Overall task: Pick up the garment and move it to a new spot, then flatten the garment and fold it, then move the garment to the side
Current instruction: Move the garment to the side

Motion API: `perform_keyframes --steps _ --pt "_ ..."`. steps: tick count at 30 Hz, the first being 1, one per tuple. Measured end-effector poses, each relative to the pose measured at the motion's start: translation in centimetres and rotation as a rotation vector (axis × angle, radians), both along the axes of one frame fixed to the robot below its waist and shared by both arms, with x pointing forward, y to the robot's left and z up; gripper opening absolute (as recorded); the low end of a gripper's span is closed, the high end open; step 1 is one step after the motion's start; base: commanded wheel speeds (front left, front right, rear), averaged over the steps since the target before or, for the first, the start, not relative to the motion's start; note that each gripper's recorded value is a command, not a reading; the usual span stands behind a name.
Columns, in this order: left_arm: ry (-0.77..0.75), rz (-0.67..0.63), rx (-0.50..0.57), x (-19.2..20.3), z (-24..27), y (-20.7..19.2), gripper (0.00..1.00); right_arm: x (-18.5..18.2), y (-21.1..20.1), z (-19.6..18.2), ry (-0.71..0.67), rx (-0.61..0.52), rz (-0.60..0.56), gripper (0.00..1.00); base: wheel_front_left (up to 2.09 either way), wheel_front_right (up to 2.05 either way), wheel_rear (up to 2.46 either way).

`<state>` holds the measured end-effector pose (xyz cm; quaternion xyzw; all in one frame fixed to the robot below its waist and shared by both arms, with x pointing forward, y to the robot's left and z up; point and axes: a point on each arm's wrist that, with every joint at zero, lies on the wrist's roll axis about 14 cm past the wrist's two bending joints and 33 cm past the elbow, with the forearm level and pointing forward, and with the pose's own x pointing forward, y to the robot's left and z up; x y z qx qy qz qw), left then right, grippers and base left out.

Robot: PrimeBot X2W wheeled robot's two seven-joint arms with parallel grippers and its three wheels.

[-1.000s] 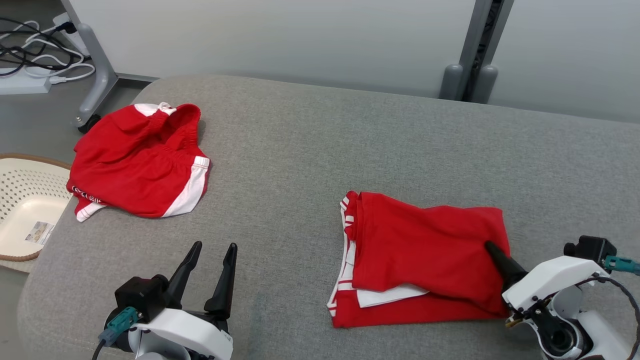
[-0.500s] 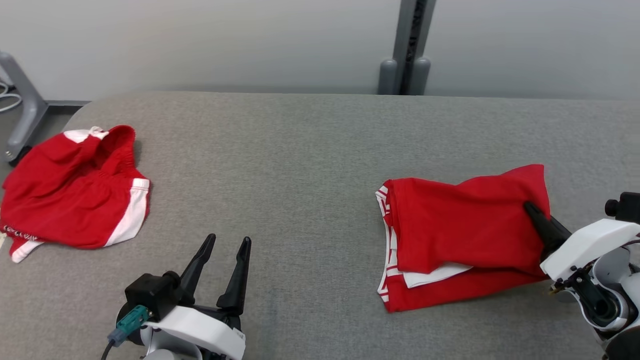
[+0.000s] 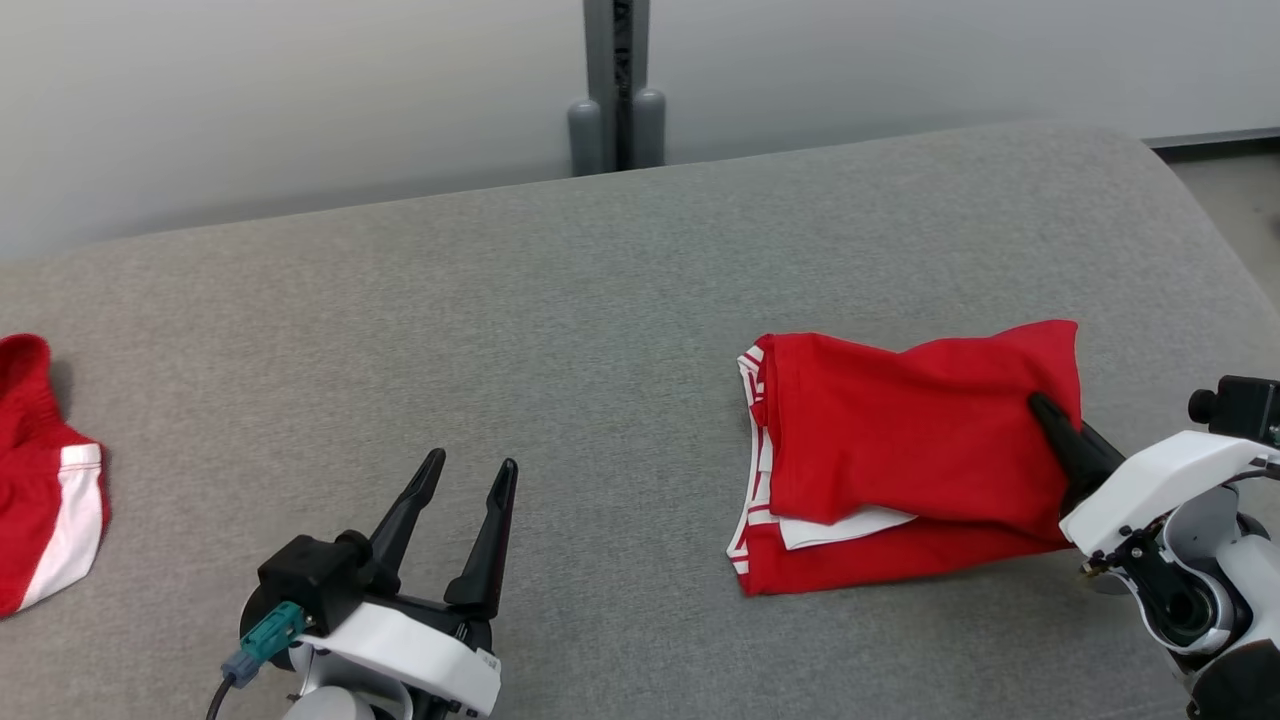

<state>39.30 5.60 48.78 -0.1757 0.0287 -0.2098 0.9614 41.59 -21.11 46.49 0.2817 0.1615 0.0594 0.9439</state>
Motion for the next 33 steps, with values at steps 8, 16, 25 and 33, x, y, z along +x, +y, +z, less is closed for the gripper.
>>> perform_keyframes --steps 8,16,25,33 --pt "-0.003 -0.113 -0.006 0.8 -0.2 -3.8 1.0 -0.8 -3.5 0.7 -0.014 -0.041 -0.075 0.0 0.0 0.0 0.0" --pt "0.012 -0.149 -0.002 2.0 -1.2 -4.8 1.0 1.5 -7.1 1.8 0.004 -0.197 -0.076 0.0 0.0 0.0 0.0" --pt "0.039 -0.151 0.013 3.7 -2.7 -4.3 1.0 5.0 -11.1 2.6 0.018 -0.351 -0.114 0.0 0.0 0.0 0.0" --pt "0.066 -0.137 0.024 4.7 -4.1 -3.5 1.0 7.1 -14.5 2.0 0.045 -0.433 -0.191 0.0 0.0 0.0 0.0"
